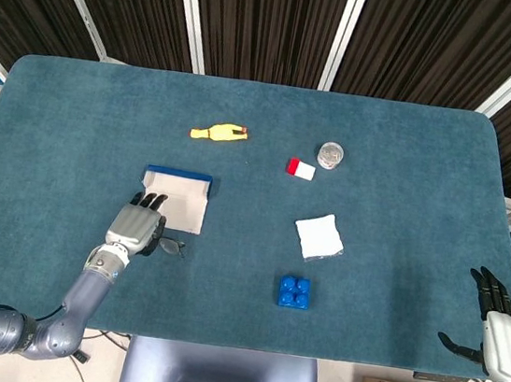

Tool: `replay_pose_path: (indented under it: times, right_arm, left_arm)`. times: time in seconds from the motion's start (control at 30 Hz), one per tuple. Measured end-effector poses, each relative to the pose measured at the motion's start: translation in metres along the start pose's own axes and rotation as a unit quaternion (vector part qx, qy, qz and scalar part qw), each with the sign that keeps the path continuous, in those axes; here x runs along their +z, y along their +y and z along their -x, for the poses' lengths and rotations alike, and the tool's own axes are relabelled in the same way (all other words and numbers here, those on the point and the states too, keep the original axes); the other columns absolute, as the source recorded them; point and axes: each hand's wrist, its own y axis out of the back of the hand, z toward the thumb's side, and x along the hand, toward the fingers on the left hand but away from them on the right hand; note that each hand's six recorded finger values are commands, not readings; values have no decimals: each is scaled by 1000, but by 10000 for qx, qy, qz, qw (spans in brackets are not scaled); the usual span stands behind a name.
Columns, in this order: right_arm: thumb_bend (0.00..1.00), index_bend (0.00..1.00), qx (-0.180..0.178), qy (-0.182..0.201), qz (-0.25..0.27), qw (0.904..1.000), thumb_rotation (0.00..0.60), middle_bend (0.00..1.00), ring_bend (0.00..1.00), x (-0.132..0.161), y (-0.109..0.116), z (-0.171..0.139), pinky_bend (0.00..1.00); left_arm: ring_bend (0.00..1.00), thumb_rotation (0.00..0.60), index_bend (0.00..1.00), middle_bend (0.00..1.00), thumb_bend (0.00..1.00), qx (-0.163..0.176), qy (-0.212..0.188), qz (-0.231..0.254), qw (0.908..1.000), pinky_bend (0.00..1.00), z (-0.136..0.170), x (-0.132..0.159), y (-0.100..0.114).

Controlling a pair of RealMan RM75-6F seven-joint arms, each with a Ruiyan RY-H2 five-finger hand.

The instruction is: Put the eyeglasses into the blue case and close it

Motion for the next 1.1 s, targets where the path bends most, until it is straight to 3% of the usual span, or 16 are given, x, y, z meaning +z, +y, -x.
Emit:
replay_pose_path:
  times: [0.53,0.87,1.1]
  right_arm:
    - [35,24,37,-29,14,10000,600,0,55,-1,-1,0,190]
    - [37,24,53,-55,23,10000,600,0,55,-1,-2,0,190]
    - [36,24,69,-42,11,10000,600,0,56,-1,-2,0,190]
  left_arm:
    - [0,600,605,55,419,528,615,-207,9965,0,-46,4,45]
    - [0,600,605,53,419,680,916,-421,9926,0,-74,5,51]
    - [0,600,605,53,420,810,904,-648,9905,0,-90,13,48]
